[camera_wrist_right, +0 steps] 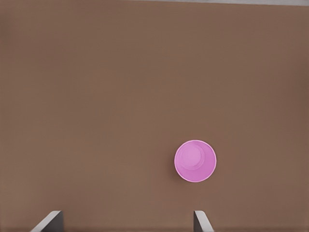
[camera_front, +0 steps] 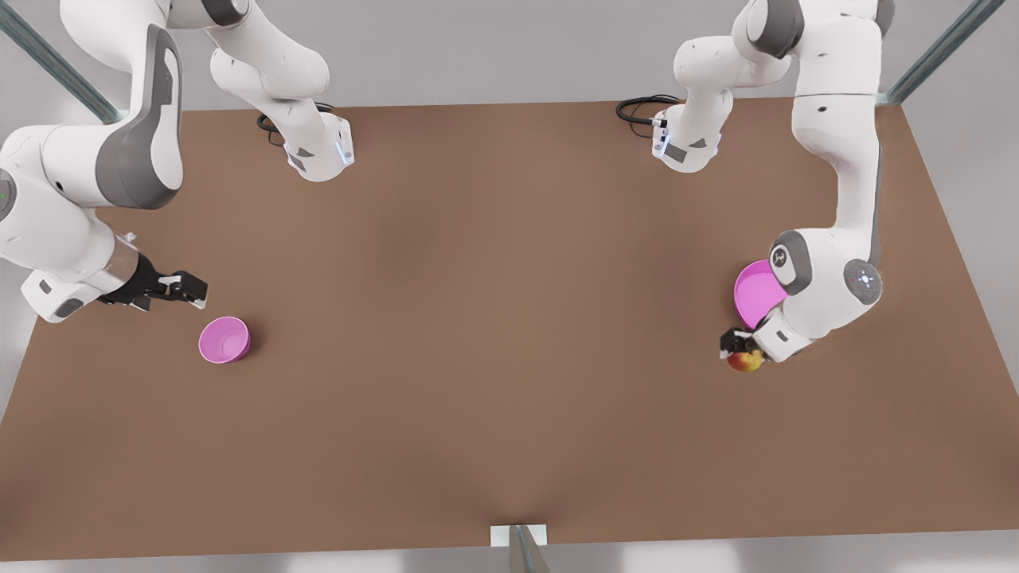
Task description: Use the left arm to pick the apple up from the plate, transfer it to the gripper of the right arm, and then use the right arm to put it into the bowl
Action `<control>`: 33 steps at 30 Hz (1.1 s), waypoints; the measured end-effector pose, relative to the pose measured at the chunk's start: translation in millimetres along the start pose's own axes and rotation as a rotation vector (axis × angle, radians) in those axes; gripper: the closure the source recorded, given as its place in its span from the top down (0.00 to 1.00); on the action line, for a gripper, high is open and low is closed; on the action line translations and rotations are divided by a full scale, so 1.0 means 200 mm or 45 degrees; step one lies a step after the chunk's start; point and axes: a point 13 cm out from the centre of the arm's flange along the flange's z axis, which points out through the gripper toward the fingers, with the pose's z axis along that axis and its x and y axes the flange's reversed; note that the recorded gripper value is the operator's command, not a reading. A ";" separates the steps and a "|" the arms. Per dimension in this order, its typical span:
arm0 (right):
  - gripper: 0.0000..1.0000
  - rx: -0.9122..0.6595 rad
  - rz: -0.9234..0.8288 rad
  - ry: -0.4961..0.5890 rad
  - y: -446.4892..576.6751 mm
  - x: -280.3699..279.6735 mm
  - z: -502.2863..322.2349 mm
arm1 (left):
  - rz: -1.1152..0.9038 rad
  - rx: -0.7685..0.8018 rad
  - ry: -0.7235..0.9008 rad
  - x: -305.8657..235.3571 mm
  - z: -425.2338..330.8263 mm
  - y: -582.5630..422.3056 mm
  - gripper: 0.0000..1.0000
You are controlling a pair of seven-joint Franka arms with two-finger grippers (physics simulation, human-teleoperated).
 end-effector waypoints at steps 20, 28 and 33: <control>1.00 -1.450 0.258 0.291 1.00 -0.49 0.60 | 0.119 1.293 -0.332 -0.30 0.38 -2.51 0.67; 1.00 -1.800 0.278 0.393 1.34 -0.31 0.81 | 0.359 1.353 -0.594 -0.37 0.36 -2.67 0.67; 1.00 -1.896 0.213 0.327 1.43 -0.30 0.95 | 0.507 1.363 -0.692 -0.33 0.37 -2.73 0.64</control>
